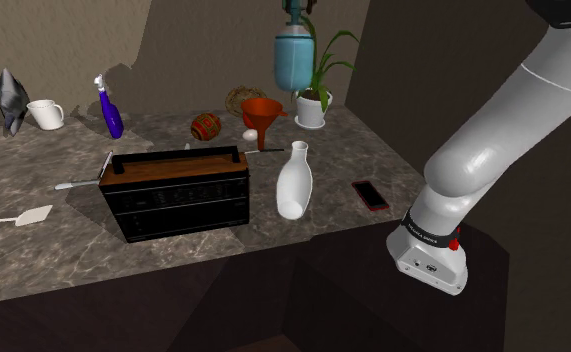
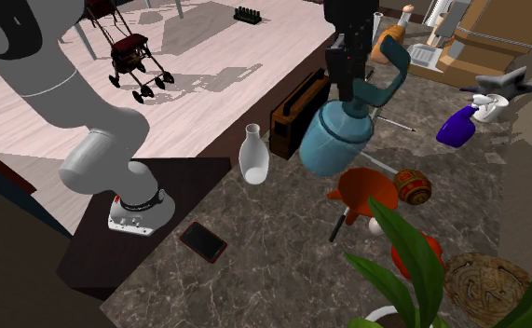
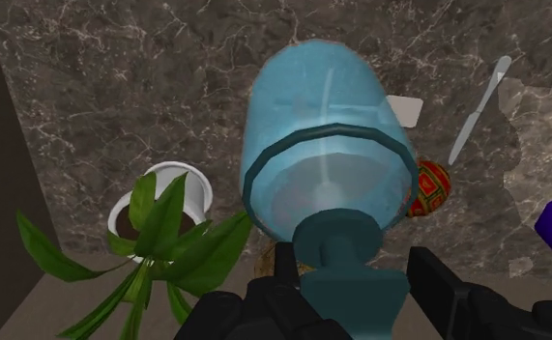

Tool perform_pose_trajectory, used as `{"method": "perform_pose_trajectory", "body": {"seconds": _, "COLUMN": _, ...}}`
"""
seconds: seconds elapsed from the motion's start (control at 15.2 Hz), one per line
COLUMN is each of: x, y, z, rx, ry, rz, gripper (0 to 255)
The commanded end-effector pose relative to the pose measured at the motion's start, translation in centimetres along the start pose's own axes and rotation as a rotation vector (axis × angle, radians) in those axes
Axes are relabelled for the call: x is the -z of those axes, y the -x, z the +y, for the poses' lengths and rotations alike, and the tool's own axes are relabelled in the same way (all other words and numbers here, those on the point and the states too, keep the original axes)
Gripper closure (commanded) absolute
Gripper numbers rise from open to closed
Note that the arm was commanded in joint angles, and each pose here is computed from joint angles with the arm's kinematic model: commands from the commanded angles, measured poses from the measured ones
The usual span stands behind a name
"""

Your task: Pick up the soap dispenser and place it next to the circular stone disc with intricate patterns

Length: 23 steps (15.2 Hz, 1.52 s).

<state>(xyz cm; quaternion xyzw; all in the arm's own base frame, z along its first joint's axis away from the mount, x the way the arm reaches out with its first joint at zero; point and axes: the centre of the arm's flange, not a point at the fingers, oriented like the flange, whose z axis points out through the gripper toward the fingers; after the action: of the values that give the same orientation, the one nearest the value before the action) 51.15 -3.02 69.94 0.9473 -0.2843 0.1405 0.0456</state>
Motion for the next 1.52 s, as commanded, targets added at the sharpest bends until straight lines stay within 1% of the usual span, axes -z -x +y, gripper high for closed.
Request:
{"method": "perform_pose_trajectory", "body": {"seconds": 0.0, "x": -1.7, "y": -1.7, "z": 0.7, "rx": 0.000, "ry": -0.001, "rz": 0.002, "gripper": 255}}
{"method": "perform_pose_trajectory", "body": {"seconds": 1.32, "x": -18.4, "y": -20.8, "z": 8.0, "rx": 0.000, "ry": -0.001, "rz": 0.002, "gripper": 255}}
{"method": "perform_pose_trajectory", "body": {"seconds": 1.39, "x": -19.2, "y": -21.6, "z": 8.3, "rx": 0.000, "ry": -0.001, "rz": 0.002, "gripper": 255}}
{"method": "perform_pose_trajectory", "body": {"seconds": 1.45, "x": -19.7, "y": -21.5, "z": 8.3, "rx": 0.000, "ry": -0.001, "rz": 0.002, "gripper": 255}}
